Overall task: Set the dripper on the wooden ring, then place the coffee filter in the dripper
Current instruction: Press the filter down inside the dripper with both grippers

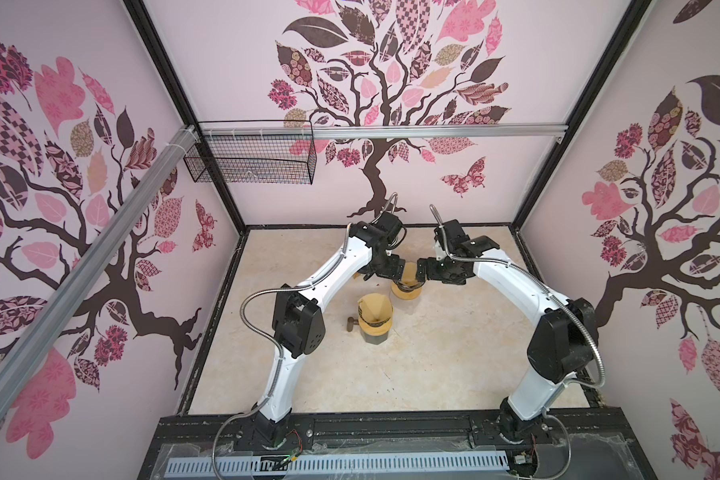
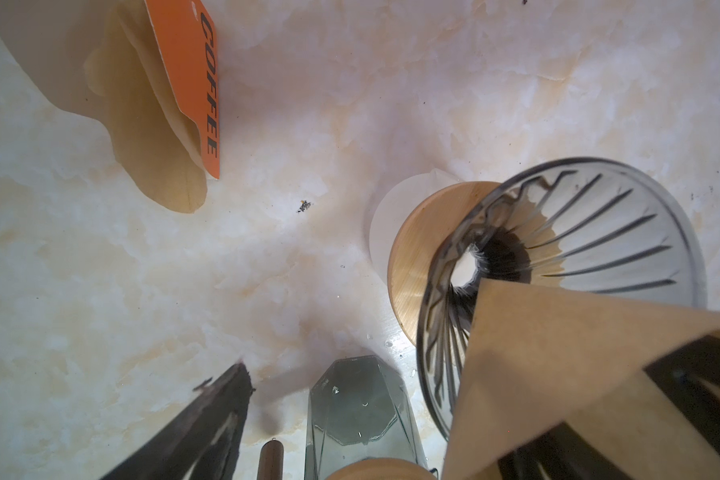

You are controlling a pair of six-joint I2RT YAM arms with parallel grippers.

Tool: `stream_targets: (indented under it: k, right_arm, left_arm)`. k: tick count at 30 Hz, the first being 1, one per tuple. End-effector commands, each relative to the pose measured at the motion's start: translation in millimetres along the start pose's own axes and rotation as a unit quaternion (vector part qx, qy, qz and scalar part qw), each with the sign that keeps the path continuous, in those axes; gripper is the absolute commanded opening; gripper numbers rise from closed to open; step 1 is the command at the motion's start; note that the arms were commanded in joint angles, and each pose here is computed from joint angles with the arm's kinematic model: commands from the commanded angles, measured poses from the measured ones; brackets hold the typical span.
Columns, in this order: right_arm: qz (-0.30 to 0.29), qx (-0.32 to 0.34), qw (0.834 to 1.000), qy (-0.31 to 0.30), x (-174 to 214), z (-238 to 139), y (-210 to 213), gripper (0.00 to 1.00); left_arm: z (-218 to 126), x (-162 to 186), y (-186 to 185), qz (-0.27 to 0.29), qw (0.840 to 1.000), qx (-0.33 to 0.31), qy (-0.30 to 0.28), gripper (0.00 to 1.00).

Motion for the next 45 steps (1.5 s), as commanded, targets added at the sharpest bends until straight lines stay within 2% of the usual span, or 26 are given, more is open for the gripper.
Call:
stream_targets:
  k: [1, 10, 20, 25, 30, 45]
  right_arm:
    - [-0.004, 0.011, 1.0, 0.011, 1, 13, -1, 1.0]
    - [-0.001, 0.021, 1.0, 0.013, 0, 21, -2, 1.0]
    - [-0.001, 0.029, 0.999, 0.02, 0, 29, -2, 1.0]
    - [-0.002, 0.027, 0.999, 0.021, 0, 30, -1, 1.0]
    - [-0.001, 0.027, 0.999, 0.029, 3, 35, -3, 1.0]
    - [-0.004, 0.013, 1.0, 0.026, 2, 27, 1, 1.0]
  left_arm:
    - [-2, -7, -1, 0.0, 1.0, -0.007, -0.01, 0.89]
    - [-5, -9, -2, -0.006, 1.0, -0.004, -0.016, 0.89]
    - [-42, -13, -4, -0.012, 0.998, 0.015, -0.06, 0.9]
    - [-51, -8, -2, -0.012, 0.998, 0.007, -0.061, 0.9]
    - [-43, -2, 1, -0.006, 0.999, -0.014, -0.044, 0.9]
    - [-12, 0, -3, 0.007, 1.0, -0.025, -0.008, 0.89]
Point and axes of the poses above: each gripper's point midway between its finger pads, its own z axis out along the fingers, its own y axis along the line the jaws close on, x = y × z, the point moved 10 cm from there along -z, back along the fingers, and after that the axes turned 13 degrees about z, right-handed, at the moved point
